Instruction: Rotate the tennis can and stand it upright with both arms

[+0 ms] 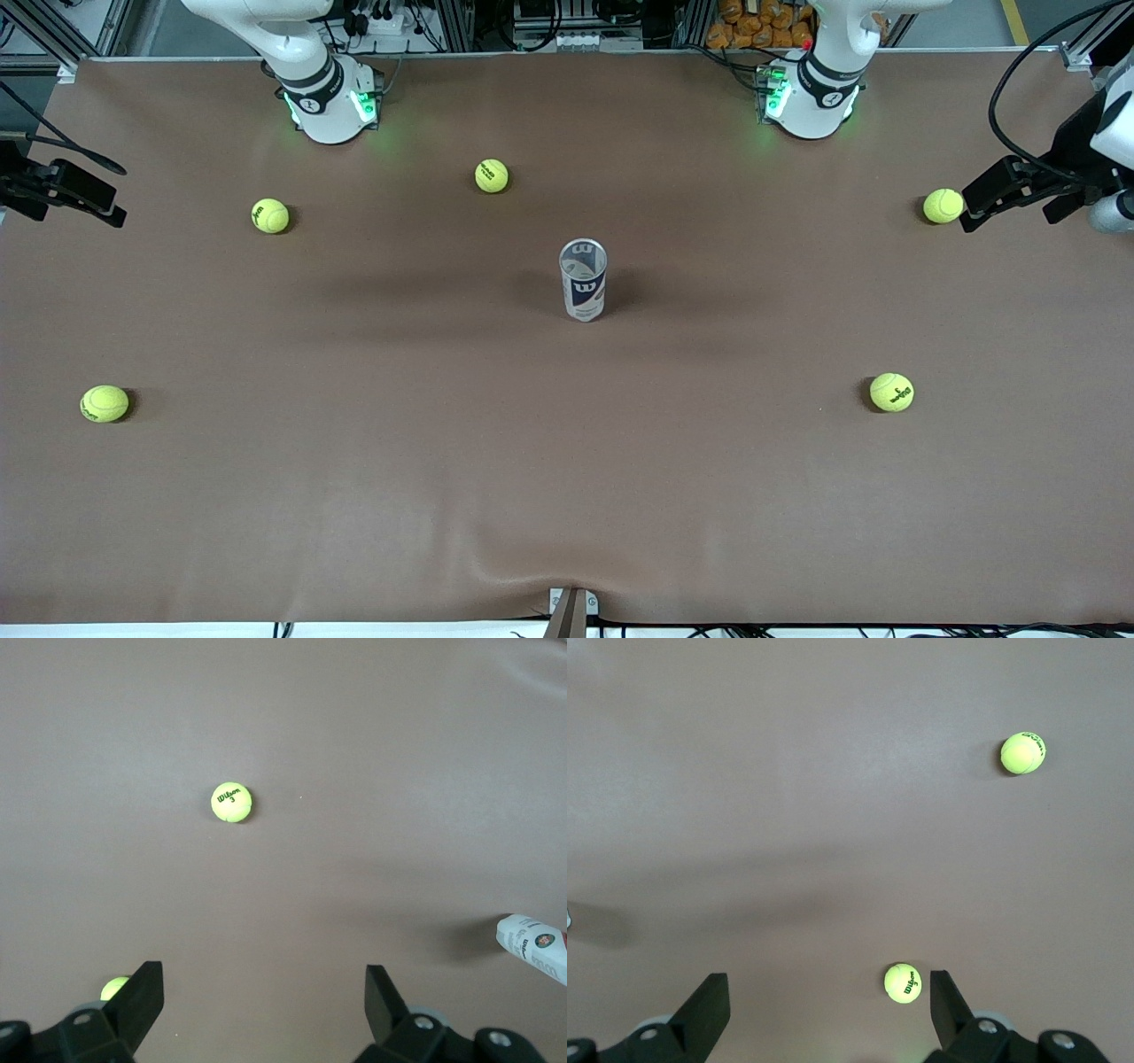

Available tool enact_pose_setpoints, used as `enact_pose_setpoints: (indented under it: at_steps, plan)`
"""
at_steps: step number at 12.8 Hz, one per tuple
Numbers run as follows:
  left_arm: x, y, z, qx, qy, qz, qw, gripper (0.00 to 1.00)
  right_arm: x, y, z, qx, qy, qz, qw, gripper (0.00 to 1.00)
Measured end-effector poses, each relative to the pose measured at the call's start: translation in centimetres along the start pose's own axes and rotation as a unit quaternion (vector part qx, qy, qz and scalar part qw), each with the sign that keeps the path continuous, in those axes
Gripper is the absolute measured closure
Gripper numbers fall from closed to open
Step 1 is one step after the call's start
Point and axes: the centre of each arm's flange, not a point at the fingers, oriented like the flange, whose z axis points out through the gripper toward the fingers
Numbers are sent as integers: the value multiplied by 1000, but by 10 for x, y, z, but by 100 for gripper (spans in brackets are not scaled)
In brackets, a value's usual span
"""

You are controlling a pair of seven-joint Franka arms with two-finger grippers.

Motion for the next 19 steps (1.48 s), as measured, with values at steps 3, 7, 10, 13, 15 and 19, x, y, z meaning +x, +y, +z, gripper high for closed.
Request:
enact_pose_setpoints:
  at_steps: [3,7,10,13,15,19]
  plan:
    - [2,-8,2,1,-2,6,1000,0,0,0,0,0,0,0,1000,0]
    - [8,-22,8,2,-7,5,1000,0,0,0,0,0,0,1,1000,0]
    - [8,-22,9,2,-8,5,1000,0,0,0,0,0,0,1,1000,0]
    - [8,-20,10,2,-8,6,1000,0,0,0,0,0,0,1,1000,0]
    - [10,-20,13,3,-12,7,1000,0,0,0,0,0,0,1,1000,0]
    - [10,-18,15,3,-13,8,1000,0,0,0,0,0,0,1,1000,0]
